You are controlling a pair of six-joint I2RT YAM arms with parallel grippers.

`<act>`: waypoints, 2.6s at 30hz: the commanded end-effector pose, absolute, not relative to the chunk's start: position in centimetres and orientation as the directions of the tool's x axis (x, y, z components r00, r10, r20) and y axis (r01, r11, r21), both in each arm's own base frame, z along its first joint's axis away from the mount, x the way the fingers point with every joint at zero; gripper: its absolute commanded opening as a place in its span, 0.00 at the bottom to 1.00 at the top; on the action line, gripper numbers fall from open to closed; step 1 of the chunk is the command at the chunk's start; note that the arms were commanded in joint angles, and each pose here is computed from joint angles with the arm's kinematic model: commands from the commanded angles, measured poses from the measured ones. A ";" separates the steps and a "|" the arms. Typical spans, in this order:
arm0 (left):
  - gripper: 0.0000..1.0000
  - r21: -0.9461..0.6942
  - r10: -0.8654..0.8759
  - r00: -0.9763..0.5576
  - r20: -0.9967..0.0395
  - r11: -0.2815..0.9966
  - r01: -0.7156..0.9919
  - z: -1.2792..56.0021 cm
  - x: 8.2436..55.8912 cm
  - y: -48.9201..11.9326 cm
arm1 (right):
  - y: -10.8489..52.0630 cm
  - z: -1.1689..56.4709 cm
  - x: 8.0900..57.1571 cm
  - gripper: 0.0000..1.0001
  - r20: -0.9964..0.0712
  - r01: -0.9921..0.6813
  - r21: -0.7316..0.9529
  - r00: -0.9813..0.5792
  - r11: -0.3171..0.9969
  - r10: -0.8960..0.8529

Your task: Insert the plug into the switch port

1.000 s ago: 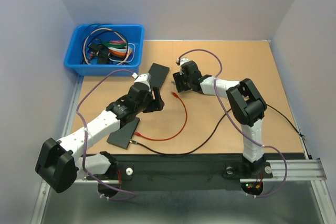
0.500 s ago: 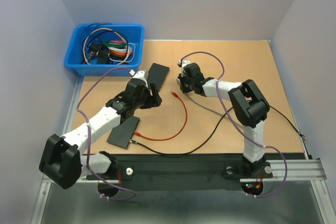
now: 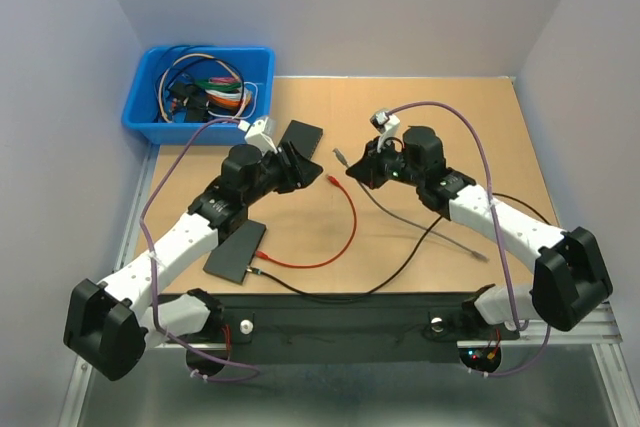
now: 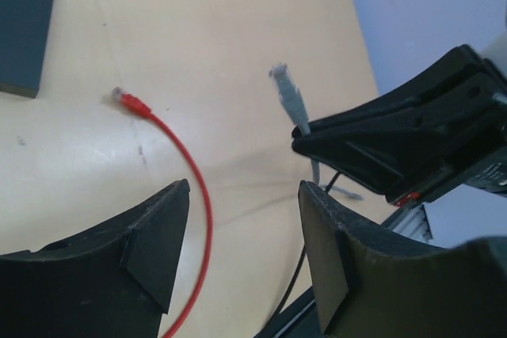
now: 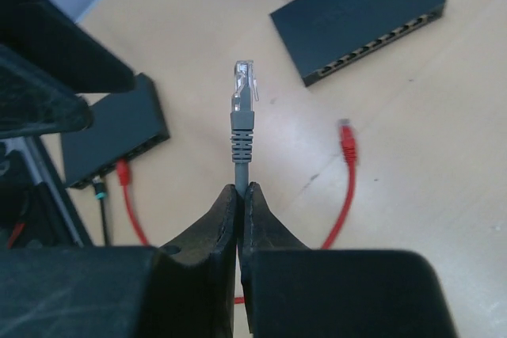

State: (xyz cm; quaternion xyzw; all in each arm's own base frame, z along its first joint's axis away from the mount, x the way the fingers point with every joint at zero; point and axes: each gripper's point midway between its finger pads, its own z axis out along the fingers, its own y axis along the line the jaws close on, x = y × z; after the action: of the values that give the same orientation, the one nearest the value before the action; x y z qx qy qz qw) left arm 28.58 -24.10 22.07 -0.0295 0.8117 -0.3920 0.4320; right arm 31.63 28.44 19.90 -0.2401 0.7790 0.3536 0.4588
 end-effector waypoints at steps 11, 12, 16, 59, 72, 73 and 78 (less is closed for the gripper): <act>0.68 -0.772 -0.520 -0.577 -0.630 0.502 0.390 27.9 26.8 -24.8 | 30.9 24.6 24.1 0.00 -0.888 -0.839 0.422 -0.459 0.345 -0.030; 0.68 -0.775 -0.513 -0.589 -0.625 0.501 0.385 27.5 26.9 -25.1 | 31.1 24.8 23.9 0.01 -0.888 -0.842 0.422 -0.458 0.335 -0.033; 0.68 -0.788 -0.508 -0.610 -0.609 0.479 0.388 27.0 26.9 -25.7 | 31.6 24.6 23.6 0.00 -0.888 -0.847 0.420 -0.457 0.328 -0.044; 0.03 -0.807 -0.499 -0.650 -0.574 0.478 0.346 24.7 27.0 -26.7 | 34.0 24.2 24.8 0.04 -0.927 -0.807 0.314 -0.375 0.500 -0.024; 0.00 -0.672 -0.472 -0.482 -0.738 0.582 0.459 27.8 27.8 -24.7 | 33.5 31.2 23.4 0.57 -0.923 -0.856 0.382 -0.372 0.349 0.097; 0.00 -0.662 -0.477 -0.461 -0.748 0.569 0.487 28.7 27.4 -24.7 | 33.5 32.5 22.8 0.55 -0.926 -0.877 0.378 -0.364 0.296 0.103; 0.00 -0.612 -0.509 -0.362 -0.781 0.508 0.606 32.0 25.5 -24.1 | 33.4 36.3 20.7 0.45 -0.909 -0.917 0.396 -0.383 0.052 0.168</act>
State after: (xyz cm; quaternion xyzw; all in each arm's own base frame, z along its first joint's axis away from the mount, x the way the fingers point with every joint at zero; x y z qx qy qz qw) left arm 26.90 -24.49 26.67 -0.0072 0.7371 -0.4632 0.4921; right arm 23.77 33.41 29.67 -0.2860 0.6771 0.5041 0.4534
